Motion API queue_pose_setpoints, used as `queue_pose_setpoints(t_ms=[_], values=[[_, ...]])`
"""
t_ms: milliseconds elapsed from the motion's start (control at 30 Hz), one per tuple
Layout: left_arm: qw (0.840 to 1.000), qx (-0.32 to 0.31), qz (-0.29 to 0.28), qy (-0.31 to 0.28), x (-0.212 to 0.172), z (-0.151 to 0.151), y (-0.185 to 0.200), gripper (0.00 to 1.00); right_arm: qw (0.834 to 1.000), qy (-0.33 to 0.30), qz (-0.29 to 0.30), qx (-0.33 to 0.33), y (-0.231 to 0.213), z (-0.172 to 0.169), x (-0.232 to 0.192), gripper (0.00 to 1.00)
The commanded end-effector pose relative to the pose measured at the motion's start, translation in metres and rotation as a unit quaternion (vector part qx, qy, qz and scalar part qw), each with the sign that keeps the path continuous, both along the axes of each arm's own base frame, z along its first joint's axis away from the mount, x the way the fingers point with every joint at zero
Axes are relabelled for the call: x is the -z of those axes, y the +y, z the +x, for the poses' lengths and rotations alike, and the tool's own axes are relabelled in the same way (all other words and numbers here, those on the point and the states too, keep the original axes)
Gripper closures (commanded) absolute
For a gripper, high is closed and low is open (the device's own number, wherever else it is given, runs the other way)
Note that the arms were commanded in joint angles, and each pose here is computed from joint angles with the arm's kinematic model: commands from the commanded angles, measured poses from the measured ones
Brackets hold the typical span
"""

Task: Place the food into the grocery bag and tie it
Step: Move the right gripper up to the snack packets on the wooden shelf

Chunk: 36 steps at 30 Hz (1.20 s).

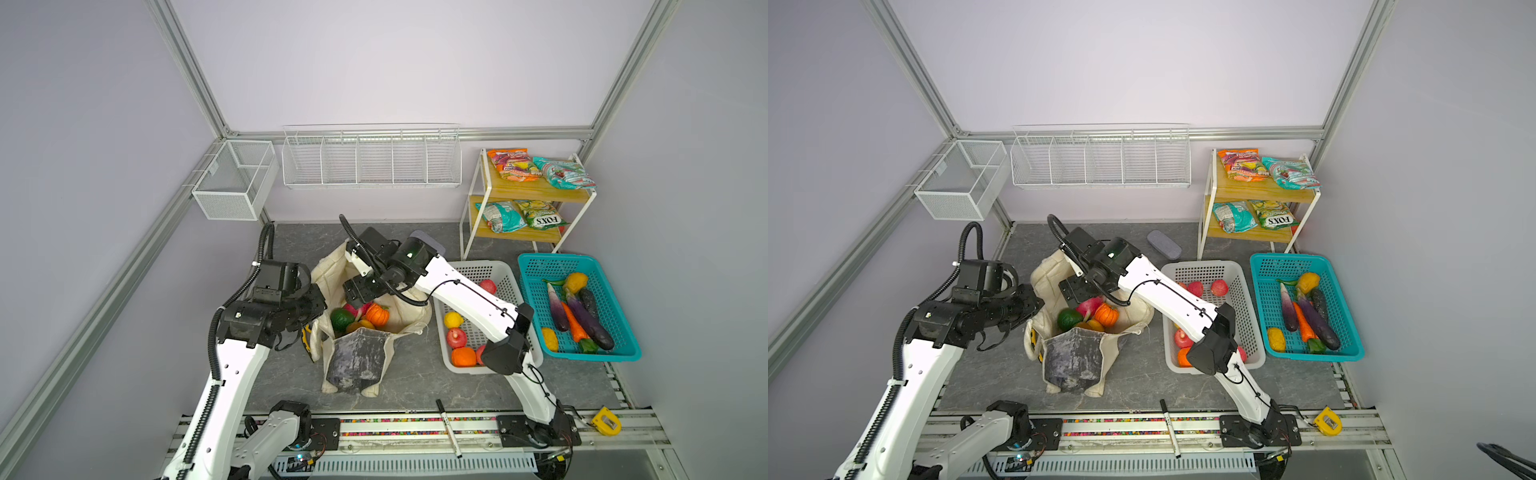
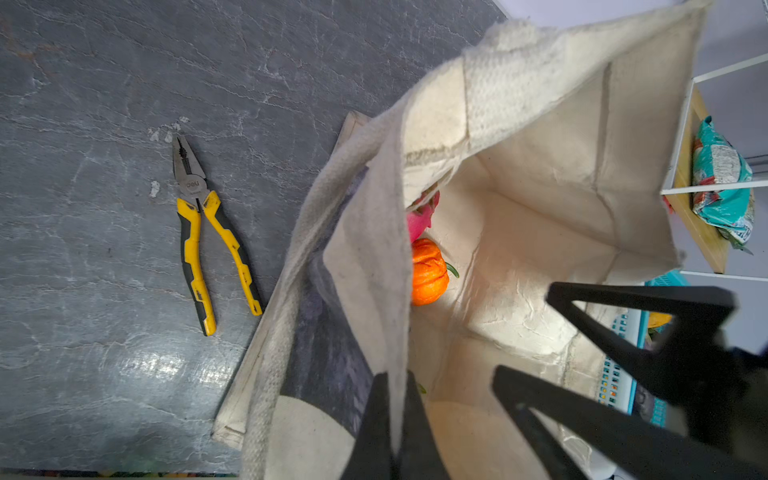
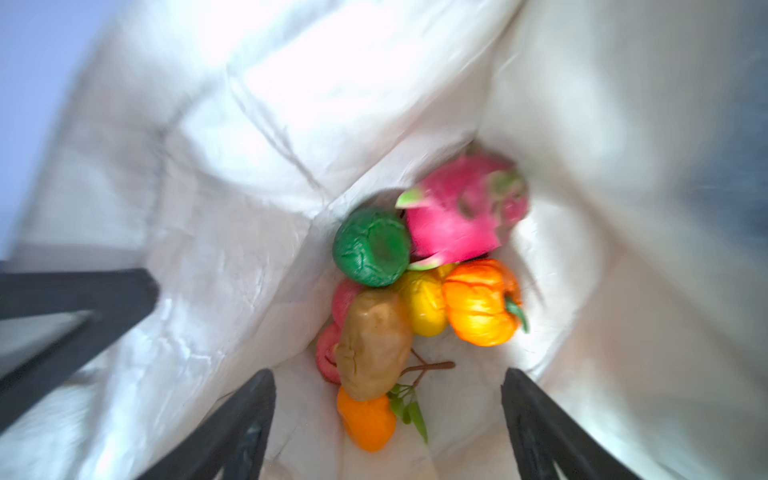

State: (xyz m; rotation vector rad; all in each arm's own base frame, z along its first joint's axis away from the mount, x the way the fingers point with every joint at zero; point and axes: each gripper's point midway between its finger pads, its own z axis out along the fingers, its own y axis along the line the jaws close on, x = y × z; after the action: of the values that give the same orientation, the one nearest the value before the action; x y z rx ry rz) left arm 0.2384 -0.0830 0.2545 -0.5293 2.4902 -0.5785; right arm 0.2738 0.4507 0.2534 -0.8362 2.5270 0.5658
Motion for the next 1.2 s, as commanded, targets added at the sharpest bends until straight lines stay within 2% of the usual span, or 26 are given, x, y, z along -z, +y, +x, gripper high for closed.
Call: queue_pose_setpoints(t_ms=[0, 267, 467, 667, 833, 1000, 1167], values=[[1.000, 0.002, 0.005, -0.010, -0.009, 0.003, 0.001, 0.99, 0.998, -0.052, 0.020, 0.033, -0.031, 0.012, -0.051, 0.12], [1.000, 0.002, 0.005, -0.008, -0.010, 0.005, 0.001, 0.99, 0.982, -0.126, 0.028, 0.139, -0.105, 0.045, -0.106, 0.12], [1.000, 0.001, 0.007, -0.008, -0.011, 0.003, 0.002, 0.99, 0.956, -0.175, 0.001, 0.236, -0.185, 0.061, -0.122, 0.12], [1.000, 0.000, 0.008, -0.005, -0.010, 0.002, 0.002, 0.99, 0.919, -0.167, -0.030, 0.355, -0.285, 0.065, -0.110, 0.12], [1.000, 0.001, 0.007, -0.002, -0.008, 0.004, 0.001, 0.99, 0.880, -0.134, -0.035, 0.455, -0.365, 0.058, -0.084, 0.12], [1.000, 0.003, 0.004, 0.001, -0.007, 0.008, -0.001, 0.99, 0.837, -0.116, -0.036, 0.534, -0.427, 0.047, -0.061, 0.12], [1.000, 0.005, 0.002, 0.003, -0.007, 0.010, -0.003, 0.99, 0.795, -0.125, -0.005, 0.594, -0.472, 0.045, -0.069, 0.12]])
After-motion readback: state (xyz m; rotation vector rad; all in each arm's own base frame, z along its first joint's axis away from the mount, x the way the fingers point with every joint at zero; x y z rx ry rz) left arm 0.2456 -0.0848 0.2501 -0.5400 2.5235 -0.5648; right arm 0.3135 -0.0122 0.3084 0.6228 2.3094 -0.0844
